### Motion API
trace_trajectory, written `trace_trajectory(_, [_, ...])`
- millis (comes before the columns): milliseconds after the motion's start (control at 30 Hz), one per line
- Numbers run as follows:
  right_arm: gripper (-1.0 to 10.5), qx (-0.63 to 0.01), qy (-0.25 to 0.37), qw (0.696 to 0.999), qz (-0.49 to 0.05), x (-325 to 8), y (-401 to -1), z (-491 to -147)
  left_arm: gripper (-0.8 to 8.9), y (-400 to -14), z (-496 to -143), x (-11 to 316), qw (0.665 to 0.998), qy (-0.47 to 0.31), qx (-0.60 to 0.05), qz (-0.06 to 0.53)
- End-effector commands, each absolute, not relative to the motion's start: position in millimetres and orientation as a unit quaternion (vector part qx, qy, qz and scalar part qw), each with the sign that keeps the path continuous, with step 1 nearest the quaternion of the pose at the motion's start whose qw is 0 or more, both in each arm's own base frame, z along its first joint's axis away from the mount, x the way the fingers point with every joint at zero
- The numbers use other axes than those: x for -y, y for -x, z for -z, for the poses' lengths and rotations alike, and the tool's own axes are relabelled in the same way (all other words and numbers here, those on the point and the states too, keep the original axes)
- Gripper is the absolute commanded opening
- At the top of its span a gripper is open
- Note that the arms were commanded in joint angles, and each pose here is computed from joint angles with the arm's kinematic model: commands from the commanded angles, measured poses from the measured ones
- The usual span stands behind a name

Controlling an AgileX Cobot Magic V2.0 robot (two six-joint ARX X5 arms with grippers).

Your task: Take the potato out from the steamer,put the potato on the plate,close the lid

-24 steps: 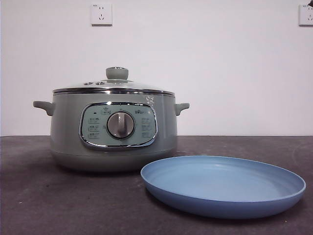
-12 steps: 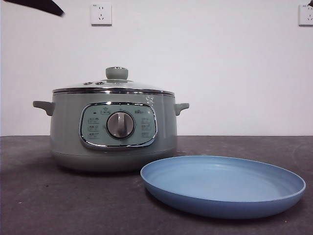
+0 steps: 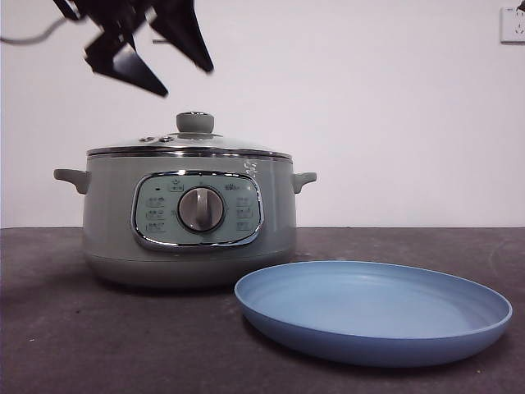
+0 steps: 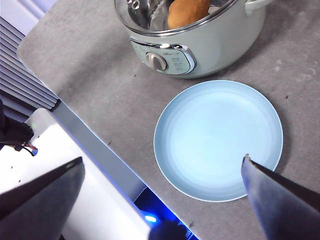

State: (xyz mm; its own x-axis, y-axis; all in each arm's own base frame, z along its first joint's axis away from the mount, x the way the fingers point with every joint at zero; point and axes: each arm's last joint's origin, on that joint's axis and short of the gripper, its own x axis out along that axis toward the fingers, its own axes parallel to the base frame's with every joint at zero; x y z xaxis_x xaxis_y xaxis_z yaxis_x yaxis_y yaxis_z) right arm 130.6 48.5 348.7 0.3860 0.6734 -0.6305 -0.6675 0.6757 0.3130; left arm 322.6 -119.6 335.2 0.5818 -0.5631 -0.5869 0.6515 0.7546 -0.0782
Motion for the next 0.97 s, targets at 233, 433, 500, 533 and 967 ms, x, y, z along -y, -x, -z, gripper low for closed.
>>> trace_trajectory(233, [7.2,-0.379,-0.005,0.834,-0.402,-49,-131,-350,6.64,-350,-305,133,0.888,-0.088,-0.305,0.332])
trace_trajectory(433, [7.2,-0.379,-0.005,0.834,-0.402,-49,-131,-350,6.56,-356,-296,137,0.886,-0.089,-0.31,0.333])
trace_trajectory(500, [7.2,-0.379,-0.005,0.834,-0.401,-49,-131,-350,6.56,-357,-294,138,0.885,-0.09,-0.313,0.333])
trace_trajectory(533, [7.2,-0.379,-0.005,0.834,-0.401,-49,-131,-350,6.55,-357,-293,139,0.885,-0.091,-0.313,0.332])
trace_trajectory(967, [7.2,-0.382,0.006,0.843,-0.379,-47,-132,-349,1.06,-357,-293,138,0.888,-0.094,-0.315,0.321])
